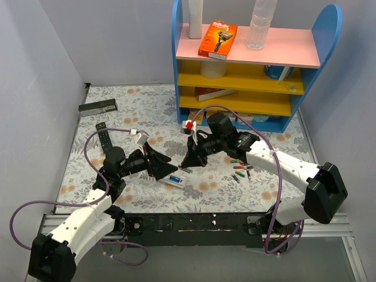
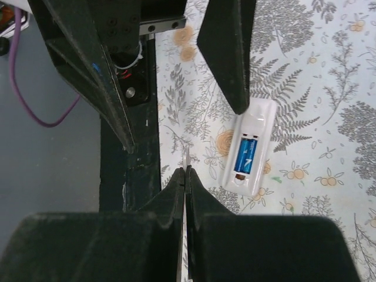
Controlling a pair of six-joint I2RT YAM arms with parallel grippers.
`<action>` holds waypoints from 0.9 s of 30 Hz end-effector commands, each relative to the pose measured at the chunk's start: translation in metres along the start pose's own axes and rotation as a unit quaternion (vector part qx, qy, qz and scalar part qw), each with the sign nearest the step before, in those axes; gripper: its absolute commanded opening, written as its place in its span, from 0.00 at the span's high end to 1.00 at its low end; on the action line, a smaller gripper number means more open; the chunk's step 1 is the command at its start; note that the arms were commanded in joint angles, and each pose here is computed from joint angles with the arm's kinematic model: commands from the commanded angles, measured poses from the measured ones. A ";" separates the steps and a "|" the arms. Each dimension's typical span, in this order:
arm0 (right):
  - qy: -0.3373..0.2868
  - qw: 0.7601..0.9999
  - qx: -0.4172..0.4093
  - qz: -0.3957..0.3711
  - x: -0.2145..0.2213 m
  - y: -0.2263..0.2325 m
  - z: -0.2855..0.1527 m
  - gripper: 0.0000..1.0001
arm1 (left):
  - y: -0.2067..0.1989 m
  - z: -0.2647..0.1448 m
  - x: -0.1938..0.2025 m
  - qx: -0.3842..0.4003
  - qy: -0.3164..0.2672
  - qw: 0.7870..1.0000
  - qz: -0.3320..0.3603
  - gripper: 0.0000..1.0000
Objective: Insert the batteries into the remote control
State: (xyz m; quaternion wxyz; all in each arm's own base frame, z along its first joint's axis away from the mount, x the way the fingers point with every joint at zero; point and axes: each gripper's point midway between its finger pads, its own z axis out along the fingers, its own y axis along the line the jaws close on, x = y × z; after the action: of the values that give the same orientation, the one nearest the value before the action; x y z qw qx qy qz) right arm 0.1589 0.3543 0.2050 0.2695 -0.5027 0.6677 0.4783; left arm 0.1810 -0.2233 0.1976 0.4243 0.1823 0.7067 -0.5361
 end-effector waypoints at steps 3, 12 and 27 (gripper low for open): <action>-0.014 0.998 -0.048 -0.033 -0.017 0.018 -0.004 0.99 | -0.038 0.005 -0.009 0.117 0.052 0.990 0.052 0.28; -0.014 0.998 -0.049 -0.032 -0.018 0.018 -0.003 0.99 | -0.040 0.007 0.003 0.153 0.099 0.983 0.033 0.58; -0.020 0.998 -0.063 -0.019 -0.017 0.020 0.000 0.99 | -0.037 0.013 0.011 0.151 0.117 0.981 0.029 0.87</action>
State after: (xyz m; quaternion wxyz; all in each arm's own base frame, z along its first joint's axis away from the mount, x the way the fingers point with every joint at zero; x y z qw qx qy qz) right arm 0.1437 0.3546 0.2099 0.2445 -0.5180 0.6424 0.5091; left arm 0.1531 -0.2462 0.1973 0.3113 0.3048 0.6713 -0.5997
